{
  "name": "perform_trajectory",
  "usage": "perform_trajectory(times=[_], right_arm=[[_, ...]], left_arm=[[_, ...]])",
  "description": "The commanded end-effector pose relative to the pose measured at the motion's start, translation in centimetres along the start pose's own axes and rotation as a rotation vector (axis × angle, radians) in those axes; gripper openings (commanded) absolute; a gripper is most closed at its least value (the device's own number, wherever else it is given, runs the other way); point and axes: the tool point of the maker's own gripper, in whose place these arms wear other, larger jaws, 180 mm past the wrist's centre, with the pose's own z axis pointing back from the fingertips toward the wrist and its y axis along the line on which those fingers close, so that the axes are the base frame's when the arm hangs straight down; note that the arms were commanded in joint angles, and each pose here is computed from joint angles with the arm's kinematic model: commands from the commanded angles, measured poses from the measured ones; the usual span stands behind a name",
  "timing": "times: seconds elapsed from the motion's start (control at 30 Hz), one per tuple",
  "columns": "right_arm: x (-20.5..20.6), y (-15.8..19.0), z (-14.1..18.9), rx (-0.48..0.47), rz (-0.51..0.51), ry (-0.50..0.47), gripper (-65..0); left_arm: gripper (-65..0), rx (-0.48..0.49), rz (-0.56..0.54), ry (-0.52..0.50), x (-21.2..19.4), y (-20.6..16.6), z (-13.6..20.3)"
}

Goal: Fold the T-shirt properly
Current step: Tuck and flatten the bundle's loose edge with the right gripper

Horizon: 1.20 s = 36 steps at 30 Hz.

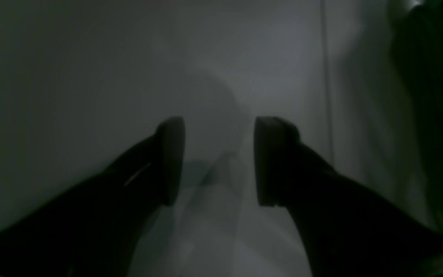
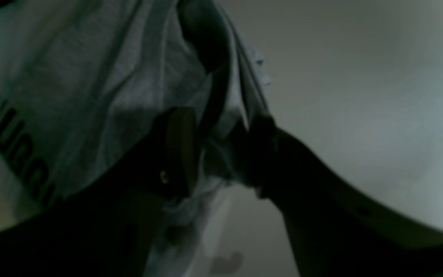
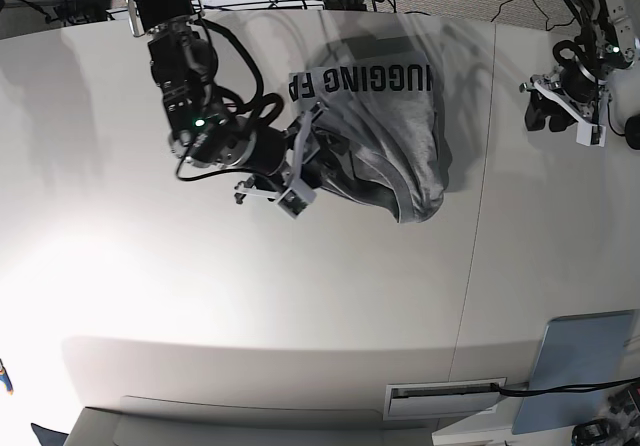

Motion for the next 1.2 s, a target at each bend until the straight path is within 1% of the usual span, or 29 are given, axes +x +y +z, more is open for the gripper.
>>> perform_trajectory(times=[0.0,0.07,0.1,0.13,0.23,0.3,0.43,0.53,0.63,0.73,0.83,0.9,1.03,1.17], right_arm=[[1.8,-0.3,0.2,-0.011,0.020,-0.054,-42.0],[1.8,-0.4,0.0,-0.030,0.031,-0.046,-42.1],[1.7,-0.5,0.0,-0.038,0.039,-0.042,-43.7],[1.7,-0.7,0.0,-0.045,0.044,-0.039,-46.5],[1.5,-1.2,0.0,-0.076,0.068,-0.026,-58.3],[1.6,-1.7,0.1,-0.102,0.080,-0.034,-64.7],[3.2,-4.0,0.6,-0.226,0.121,-0.094,-65.0],[5.3,-5.8,1.2,-0.294,0.157,-0.125,-65.0],[8.3,-7.2,1.9,-0.339,0.190,-0.183,-65.0],[10.9,-7.6,2.3,-0.368,0.225,-0.241,-65.0],[12.5,-7.6,2.2,-0.392,0.254,-0.281,-65.0],[12.7,-7.6,1.4,-0.395,0.264,-0.270,-65.0],[11.7,-7.9,-0.5,-0.403,0.301,-0.206,-65.0],[11.2,-8.7,-1.6,-0.409,0.289,-0.183,-65.0]], left_arm=[[-37.1,0.006,-0.018,-0.038,1.4,0.4,0.4],[-37.1,0.005,-0.019,-0.038,1.4,0.4,0.4],[-37.1,0.005,-0.019,-0.038,1.4,0.4,0.4],[-37.1,0.006,-0.018,-0.038,1.4,0.4,0.4],[-37.1,0.005,-0.019,-0.038,1.4,0.4,0.4],[-37.1,0.005,-0.018,-0.039,1.4,0.4,0.4],[-37.1,0.005,-0.018,-0.039,1.4,0.4,0.4],[-37.1,0.006,-0.019,-0.039,1.4,0.4,0.4],[-37.1,0.005,-0.019,-0.039,1.4,0.4,0.4],[-37.1,0.005,-0.018,-0.039,1.4,0.4,0.4],[-37.1,0.007,-0.022,-0.036,1.4,0.4,0.4],[-37.1,0.008,-0.022,-0.035,1.4,0.4,0.4],[-37.1,0.022,-0.044,-0.020,1.1,0.7,0.4],[-37.1,0.023,-0.045,-0.019,1.1,0.7,0.4]])
